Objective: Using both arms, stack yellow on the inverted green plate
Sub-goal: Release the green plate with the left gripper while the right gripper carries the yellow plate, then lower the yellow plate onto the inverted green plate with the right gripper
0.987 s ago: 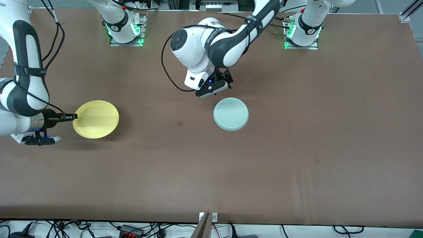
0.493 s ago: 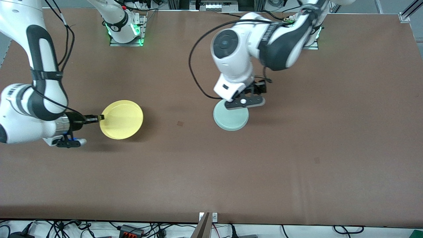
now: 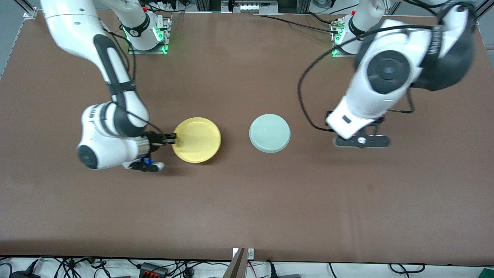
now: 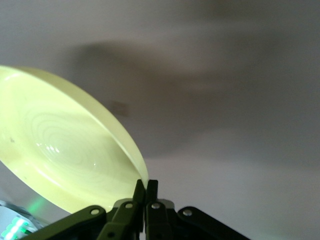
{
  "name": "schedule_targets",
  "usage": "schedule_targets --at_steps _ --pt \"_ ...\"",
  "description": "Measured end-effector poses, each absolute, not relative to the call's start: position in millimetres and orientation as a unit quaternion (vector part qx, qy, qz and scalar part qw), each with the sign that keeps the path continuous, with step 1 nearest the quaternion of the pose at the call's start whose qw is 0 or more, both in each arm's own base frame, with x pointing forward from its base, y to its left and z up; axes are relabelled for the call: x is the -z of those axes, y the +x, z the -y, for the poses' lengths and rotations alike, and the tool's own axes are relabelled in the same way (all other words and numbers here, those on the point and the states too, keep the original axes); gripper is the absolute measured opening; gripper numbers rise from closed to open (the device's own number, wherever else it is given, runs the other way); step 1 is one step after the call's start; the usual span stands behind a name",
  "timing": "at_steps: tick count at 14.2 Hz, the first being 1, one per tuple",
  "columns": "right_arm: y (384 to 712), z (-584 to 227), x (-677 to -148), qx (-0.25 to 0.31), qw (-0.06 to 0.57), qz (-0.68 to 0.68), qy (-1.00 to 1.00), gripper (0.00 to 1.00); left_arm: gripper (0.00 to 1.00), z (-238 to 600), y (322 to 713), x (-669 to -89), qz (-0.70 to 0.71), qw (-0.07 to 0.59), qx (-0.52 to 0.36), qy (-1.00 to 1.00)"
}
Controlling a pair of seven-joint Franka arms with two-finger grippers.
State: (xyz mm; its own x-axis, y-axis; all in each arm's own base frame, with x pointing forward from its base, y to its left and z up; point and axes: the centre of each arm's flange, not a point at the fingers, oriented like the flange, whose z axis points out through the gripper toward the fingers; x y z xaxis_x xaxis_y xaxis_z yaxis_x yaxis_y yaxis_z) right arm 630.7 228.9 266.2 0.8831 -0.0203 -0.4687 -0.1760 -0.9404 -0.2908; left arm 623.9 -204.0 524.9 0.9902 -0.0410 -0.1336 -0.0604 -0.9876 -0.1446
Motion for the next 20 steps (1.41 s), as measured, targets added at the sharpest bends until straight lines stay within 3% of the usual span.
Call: schedule_targets --at_steps 2,6,12,16,20 --pt "621.9 -273.9 -258.3 -0.231 0.178 -0.079 -0.953 0.03 0.99 164.5 630.3 -539.8 -0.030 0.056 -0.063 -0.996" --pt "601.7 -349.9 -243.4 -0.206 0.196 -0.113 -0.952 0.03 1.00 123.9 622.5 -569.3 -0.040 0.027 -0.061 -0.997" --pt "557.8 -433.5 -226.7 -0.177 0.185 -0.091 -0.962 0.03 1.00 80.3 588.9 -569.4 -0.071 0.025 -0.047 -0.996" --pt "538.3 -454.8 -213.8 -0.187 0.174 -0.081 -0.963 0.03 1.00 35.1 558.5 -573.6 -0.054 0.028 -0.026 -0.998" --pt "537.6 -452.7 -197.9 -0.190 0.168 -0.085 -0.963 0.03 1.00 30.5 553.9 -578.6 -0.060 0.027 -0.008 -0.998"
